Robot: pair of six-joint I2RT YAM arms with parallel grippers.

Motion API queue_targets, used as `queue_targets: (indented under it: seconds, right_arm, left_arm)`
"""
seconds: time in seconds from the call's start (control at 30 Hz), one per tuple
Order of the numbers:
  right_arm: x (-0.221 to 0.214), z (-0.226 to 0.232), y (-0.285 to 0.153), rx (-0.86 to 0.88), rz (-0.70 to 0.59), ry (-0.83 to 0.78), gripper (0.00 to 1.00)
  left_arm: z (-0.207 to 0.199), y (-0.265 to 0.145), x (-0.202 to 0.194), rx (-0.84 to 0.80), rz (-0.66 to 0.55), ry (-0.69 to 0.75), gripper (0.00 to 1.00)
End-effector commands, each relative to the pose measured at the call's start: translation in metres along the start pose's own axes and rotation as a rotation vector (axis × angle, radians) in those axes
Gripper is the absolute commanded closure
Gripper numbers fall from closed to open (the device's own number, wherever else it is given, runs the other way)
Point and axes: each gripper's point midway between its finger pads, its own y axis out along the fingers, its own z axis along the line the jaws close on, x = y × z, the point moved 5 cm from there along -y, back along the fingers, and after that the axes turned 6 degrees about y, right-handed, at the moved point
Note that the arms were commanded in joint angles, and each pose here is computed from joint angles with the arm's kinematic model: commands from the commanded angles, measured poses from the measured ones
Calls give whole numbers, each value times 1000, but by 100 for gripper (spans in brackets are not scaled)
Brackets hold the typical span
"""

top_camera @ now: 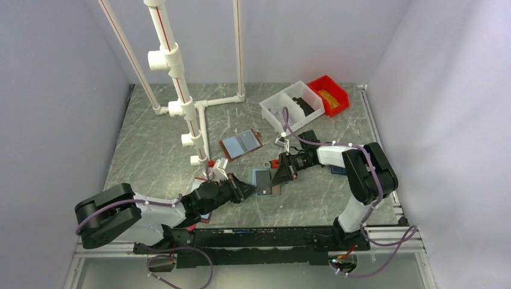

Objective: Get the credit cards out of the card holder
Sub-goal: Remove the credit card from the card holder.

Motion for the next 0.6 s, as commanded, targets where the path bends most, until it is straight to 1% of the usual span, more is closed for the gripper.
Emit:
queue_targets:
  seconds: [0.0,0.2,0.4,0.57]
  right_arm:
    - [9,3,0,13,2,-57,100]
    - [8,-8,0,-14,13,-29,100]
    - [8,-17,1,-25,26,3,100]
    - [8,-21,4,-23,53,9,100]
  left_arm:
    - [-2,-7,8,-28,-57,-25,100]
    - [11,-18,6,30,-51,-30,100]
    - [25,-23,-5,80,-5,-44,100]
    - [32,-23,-12,89,22,-51,100]
